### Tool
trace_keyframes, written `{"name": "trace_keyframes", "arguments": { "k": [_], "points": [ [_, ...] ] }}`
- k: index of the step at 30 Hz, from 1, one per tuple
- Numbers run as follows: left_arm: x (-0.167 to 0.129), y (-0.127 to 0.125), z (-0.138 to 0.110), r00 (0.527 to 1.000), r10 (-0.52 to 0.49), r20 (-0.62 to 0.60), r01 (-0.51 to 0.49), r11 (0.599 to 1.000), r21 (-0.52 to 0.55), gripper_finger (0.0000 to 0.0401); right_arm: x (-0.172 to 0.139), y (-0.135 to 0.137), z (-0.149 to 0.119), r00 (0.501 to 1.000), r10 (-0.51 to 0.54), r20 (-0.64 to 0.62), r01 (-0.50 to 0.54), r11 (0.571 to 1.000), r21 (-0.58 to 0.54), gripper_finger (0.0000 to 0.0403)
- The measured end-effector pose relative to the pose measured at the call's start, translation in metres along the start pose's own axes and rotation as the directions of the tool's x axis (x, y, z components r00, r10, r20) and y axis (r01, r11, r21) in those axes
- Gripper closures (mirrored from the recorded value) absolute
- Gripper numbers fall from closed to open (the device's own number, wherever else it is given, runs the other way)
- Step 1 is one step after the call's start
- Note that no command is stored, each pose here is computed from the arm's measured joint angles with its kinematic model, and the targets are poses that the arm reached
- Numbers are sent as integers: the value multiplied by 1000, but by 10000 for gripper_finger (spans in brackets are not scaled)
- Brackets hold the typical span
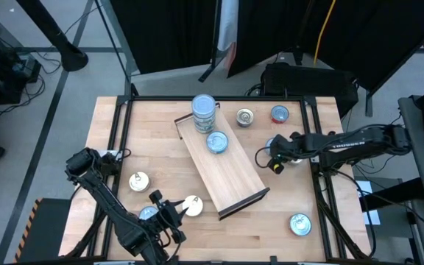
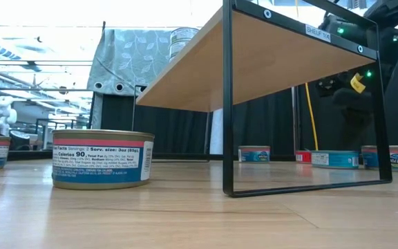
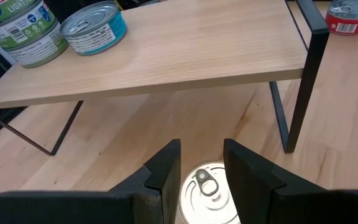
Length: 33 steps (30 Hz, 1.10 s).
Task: Stack canned seafood by type on shelf
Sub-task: Stack the top right light blue tuna can on top of the other light blue tuna can the shelf
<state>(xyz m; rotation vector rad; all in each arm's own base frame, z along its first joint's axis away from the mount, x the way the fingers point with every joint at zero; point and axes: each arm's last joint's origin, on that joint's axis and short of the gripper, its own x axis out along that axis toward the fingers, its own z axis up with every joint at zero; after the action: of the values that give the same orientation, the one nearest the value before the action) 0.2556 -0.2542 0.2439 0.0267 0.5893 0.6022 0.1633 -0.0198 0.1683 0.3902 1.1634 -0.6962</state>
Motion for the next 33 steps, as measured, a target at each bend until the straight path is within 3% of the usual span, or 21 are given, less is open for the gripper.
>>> {"name": "trace_keyframes", "arguments": {
  "k": [21,33],
  "points": [
    [-1,0,0,1000,-2,0,2,1000,1,279,7,14,-6,999,22,-37,-21,1000,7,403],
    [-3,-1,-2,1000,-7,1,7,1000,7,279,26,21,-41,998,60,-21,-59,997,44,403]
  ]
}}
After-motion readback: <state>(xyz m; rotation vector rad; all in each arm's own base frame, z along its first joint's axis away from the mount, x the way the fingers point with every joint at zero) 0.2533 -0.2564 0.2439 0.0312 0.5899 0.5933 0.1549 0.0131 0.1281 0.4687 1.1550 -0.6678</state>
